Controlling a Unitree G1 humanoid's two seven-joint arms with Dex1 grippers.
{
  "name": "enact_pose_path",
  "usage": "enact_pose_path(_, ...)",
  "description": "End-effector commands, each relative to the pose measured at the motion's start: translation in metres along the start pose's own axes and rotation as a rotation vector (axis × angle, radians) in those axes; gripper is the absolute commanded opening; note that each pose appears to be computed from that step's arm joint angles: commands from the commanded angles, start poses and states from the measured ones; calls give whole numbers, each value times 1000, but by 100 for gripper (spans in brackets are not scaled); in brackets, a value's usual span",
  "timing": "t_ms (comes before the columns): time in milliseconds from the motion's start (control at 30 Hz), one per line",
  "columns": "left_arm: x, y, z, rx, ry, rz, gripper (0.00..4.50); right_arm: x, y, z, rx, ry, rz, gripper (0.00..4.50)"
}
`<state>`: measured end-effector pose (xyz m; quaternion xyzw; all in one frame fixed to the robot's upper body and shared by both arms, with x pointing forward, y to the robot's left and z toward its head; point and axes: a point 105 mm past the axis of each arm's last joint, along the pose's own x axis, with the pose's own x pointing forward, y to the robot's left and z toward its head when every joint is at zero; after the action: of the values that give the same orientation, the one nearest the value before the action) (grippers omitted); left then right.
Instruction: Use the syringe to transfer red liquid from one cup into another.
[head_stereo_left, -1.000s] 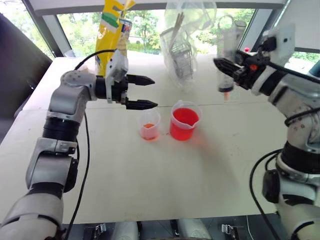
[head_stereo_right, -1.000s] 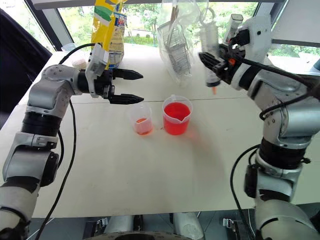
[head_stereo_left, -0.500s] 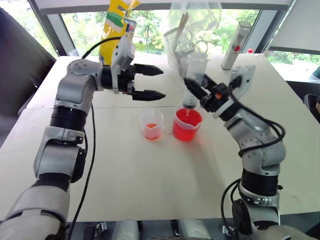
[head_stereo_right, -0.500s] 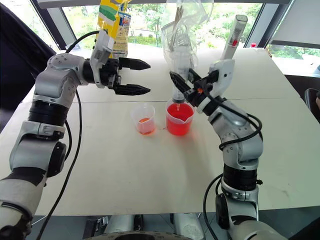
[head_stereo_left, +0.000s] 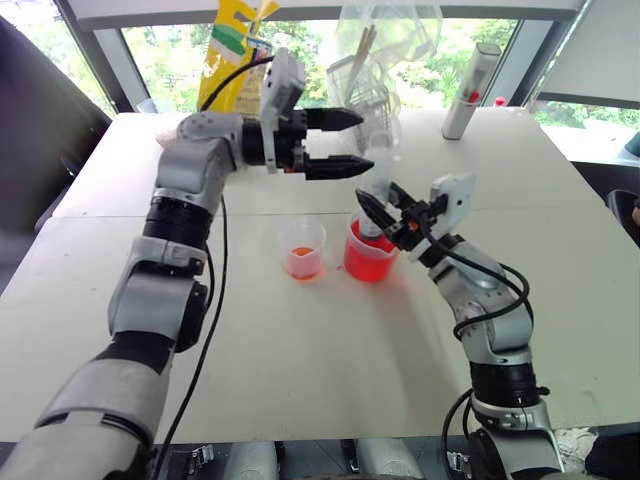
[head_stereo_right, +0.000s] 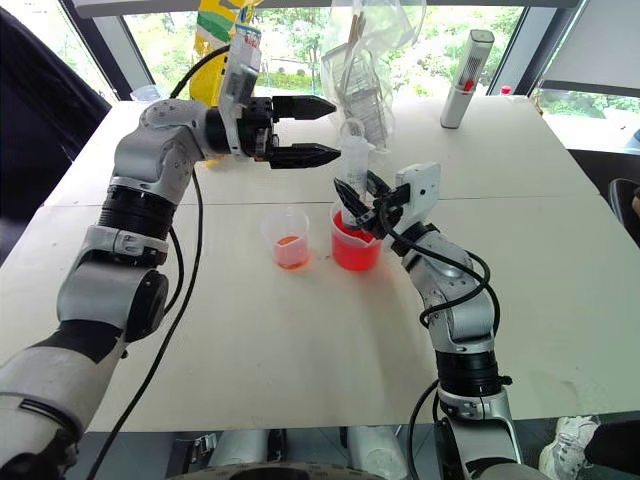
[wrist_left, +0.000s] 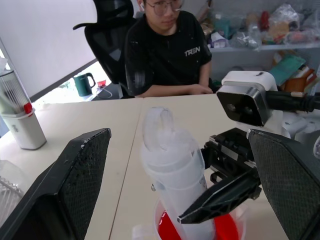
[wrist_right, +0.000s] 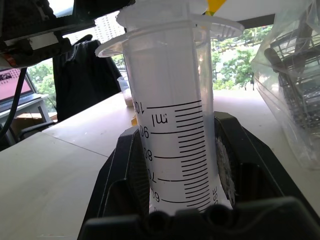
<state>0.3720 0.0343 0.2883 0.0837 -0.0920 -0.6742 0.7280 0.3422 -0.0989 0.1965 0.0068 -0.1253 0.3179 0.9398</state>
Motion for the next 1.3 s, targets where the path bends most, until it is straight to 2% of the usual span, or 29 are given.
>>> enact_pose_path(33, 4, 3, 19, 62, -25, -4, 450, 0, 3, 15, -51, -49, 13, 144)
enact_pose_path(267, 16, 5, 10, 19, -37, 1, 450, -1, 6, 14, -72, -39, 24, 144)
enact_pose_path(300, 18, 6, 8, 19, -32, 11, 425, -1, 7, 14, -74, -39, 24, 144)
enact_pose_path(367, 19, 7, 4, 10, -27, 15, 364, -1, 7, 13, -76, -37, 24, 144)
enact_pose_path(600, 20, 3, 3, -8, -31, -18, 5, -2, 7, 14, -87, -33, 26, 144)
enact_pose_path(800, 22, 1, 15, 6, -68, -37, 1, -3, 9, 8, -81, -8, 32, 144)
enact_pose_path(1300, 16, 21, 54, 74, -149, 65, 1, -12, 20, -21, -6, 113, 95, 144)
